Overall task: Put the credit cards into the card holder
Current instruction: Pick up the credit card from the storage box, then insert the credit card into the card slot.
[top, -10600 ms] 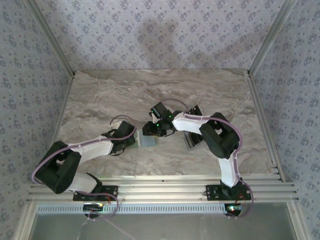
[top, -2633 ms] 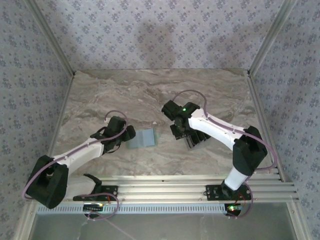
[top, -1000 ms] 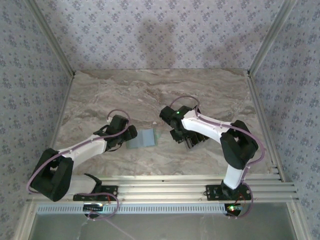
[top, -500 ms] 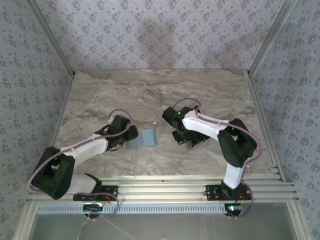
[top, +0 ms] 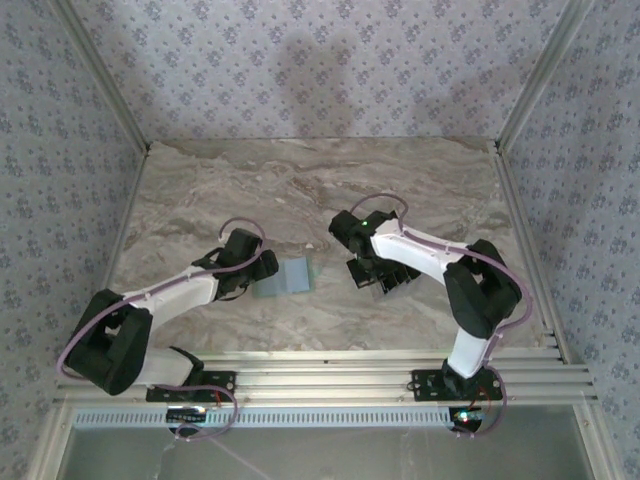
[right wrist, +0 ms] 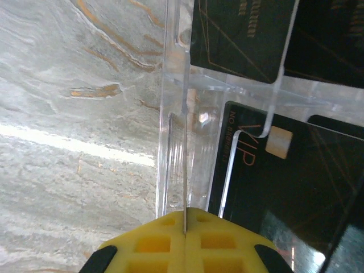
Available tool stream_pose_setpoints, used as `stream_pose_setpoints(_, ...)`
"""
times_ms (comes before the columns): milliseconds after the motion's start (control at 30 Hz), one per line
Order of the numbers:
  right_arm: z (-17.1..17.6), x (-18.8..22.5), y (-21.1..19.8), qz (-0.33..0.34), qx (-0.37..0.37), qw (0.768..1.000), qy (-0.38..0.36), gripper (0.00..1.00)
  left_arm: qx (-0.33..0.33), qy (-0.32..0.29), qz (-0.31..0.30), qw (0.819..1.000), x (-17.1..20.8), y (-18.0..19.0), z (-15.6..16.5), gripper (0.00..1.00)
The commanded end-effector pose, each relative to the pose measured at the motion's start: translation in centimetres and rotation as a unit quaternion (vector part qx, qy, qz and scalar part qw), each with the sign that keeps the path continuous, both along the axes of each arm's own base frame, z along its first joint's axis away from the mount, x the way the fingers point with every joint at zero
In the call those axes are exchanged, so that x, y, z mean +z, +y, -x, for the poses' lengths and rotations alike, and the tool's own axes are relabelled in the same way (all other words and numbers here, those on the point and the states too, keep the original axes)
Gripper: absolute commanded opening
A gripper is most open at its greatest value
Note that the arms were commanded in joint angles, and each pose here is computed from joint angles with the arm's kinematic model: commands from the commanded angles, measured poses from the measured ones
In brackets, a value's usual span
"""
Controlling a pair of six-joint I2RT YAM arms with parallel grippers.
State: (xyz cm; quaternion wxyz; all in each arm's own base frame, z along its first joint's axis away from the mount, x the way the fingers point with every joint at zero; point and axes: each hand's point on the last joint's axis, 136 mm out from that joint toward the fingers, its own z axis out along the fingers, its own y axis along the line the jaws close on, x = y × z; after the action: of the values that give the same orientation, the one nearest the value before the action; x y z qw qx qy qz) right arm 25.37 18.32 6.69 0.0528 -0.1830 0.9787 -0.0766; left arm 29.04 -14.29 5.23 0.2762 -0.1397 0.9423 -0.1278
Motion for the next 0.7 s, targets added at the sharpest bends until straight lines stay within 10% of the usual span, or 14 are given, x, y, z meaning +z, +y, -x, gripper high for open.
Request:
stream_pose_setpoints(0, -0.2, 3.0, 0.4, -0.029, 0.002, 0.999, -0.014, 0.0, -0.007, -0.013, 0.009, 1.0, 1.2, -0.9, -0.8, 0.83)
stream_pose_setpoints(300, -0.3, 8.7, 5.0, -0.224, -0.008, 0.974, -0.031, 0.0, -0.006, -0.013, -0.014, 1.0, 1.8, 0.0, -0.5, 0.83)
stream_pose_setpoints(667, -3.8, 9.4, 15.0, -0.492, -0.045, 0.869, -0.031, 0.0, -0.021, 0.017, -0.072, 0.997, 1.0, 1.6, 0.8, 0.83)
